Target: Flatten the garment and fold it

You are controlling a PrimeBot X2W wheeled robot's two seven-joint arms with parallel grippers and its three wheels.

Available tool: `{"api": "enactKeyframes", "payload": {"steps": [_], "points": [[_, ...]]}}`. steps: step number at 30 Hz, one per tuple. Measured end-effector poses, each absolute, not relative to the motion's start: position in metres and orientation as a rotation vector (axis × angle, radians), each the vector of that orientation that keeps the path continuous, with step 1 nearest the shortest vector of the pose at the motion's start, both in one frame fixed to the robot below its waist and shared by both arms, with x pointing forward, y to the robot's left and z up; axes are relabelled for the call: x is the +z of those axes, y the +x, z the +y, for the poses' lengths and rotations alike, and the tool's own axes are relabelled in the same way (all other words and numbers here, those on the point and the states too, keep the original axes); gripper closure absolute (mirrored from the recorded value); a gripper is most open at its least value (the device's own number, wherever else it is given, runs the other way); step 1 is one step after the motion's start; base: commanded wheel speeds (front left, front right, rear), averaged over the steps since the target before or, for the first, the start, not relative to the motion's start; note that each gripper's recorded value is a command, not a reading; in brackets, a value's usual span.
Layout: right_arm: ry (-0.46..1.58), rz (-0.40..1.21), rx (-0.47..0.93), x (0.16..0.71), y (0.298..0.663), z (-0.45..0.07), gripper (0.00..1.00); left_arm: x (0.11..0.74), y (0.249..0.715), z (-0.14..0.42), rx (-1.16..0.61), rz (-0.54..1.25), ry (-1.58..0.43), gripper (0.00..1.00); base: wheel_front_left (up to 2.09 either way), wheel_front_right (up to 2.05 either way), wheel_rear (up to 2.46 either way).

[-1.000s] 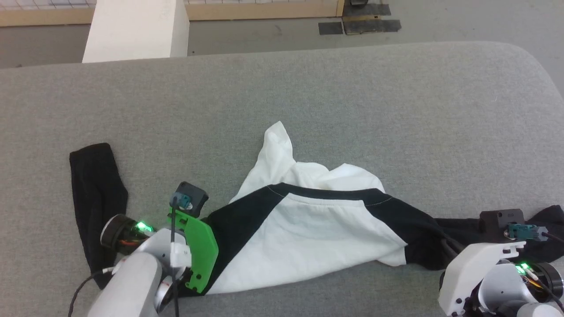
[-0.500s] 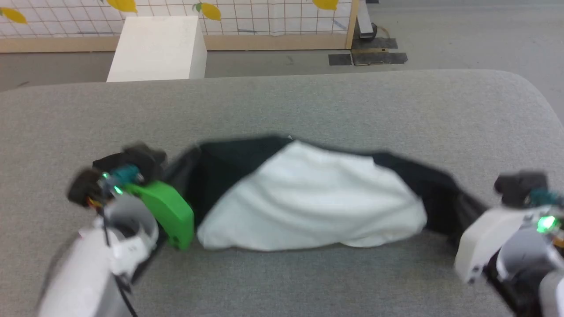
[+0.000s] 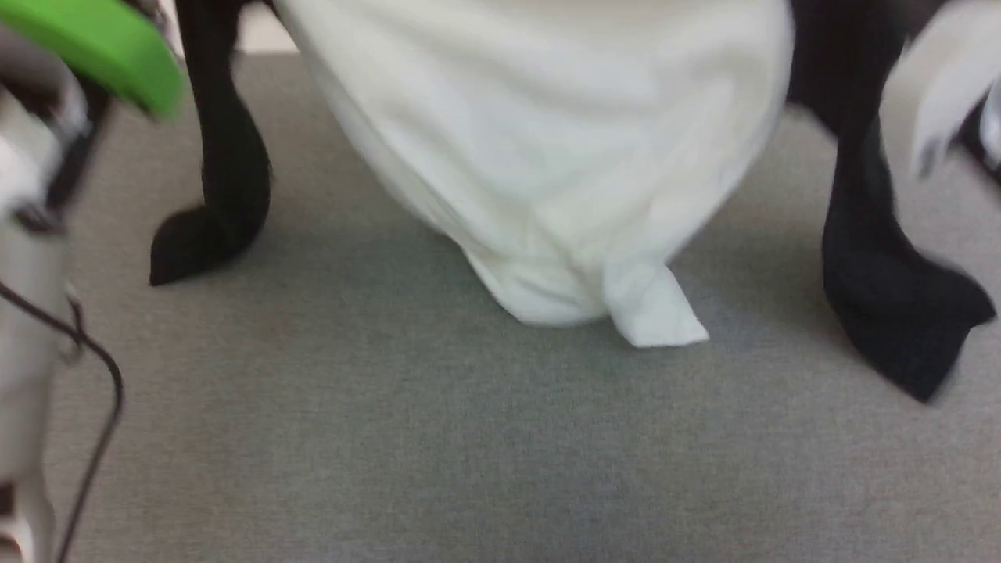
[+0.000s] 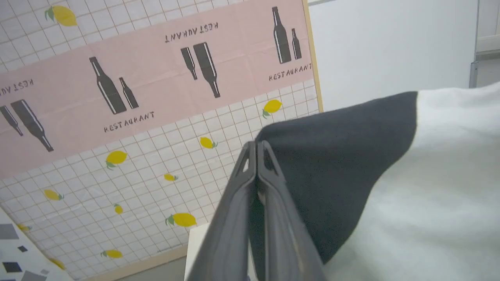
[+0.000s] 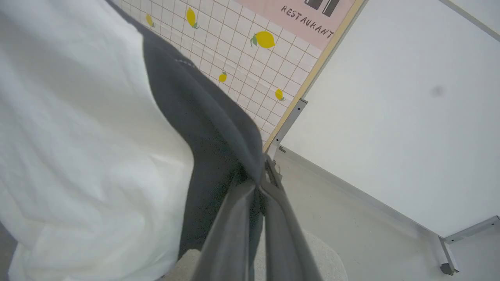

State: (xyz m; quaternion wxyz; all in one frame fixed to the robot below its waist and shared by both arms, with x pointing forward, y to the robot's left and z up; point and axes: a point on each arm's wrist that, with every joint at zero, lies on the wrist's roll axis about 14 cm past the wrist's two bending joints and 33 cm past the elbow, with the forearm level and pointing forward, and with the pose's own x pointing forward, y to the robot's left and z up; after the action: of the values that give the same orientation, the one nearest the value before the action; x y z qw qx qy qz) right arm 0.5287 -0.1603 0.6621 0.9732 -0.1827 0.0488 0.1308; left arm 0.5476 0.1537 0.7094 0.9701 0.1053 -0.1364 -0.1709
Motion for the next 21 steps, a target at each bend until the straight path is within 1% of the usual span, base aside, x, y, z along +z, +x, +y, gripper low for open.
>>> {"api": "enactKeyframes", "payload": {"steps": [4, 7, 11, 15, 18, 21], "points": [[-0.424, 0.056, 0.234, 0.681, 0.574, -0.162, 1.0, 0.734, 0.587, 0.164, -0.277, -0.368, 0.231, 1.0, 0.0, 0.0, 0.0], [-0.438, 0.0, 0.21, 0.696, 0.609, -0.162, 1.0, 0.747, 0.616, 0.179, -0.204, -0.443, 0.209, 1.0, 0.0, 0.0, 0.0], [-0.466, -0.068, 0.176, 0.709, 0.647, -0.159, 1.0, 0.757, 0.645, 0.195, -0.108, -0.537, 0.211, 1.0, 0.0, 0.0, 0.0], [-0.479, -0.15, 0.14, 0.722, 0.675, -0.159, 1.0, 0.765, 0.661, 0.205, -0.039, -0.65, 0.177, 1.0, 0.0, 0.0, 0.0], [-0.494, -0.252, 0.113, 0.739, 0.691, -0.158, 1.0, 0.767, 0.671, 0.213, 0.006, -0.733, 0.156, 1.0, 0.0, 0.0, 0.0], [-0.498, -0.305, 0.107, 0.743, 0.702, -0.155, 1.0, 0.755, 0.682, 0.214, 0.011, -0.742, 0.145, 1.0, 0.0, 0.0, 0.0]]}}
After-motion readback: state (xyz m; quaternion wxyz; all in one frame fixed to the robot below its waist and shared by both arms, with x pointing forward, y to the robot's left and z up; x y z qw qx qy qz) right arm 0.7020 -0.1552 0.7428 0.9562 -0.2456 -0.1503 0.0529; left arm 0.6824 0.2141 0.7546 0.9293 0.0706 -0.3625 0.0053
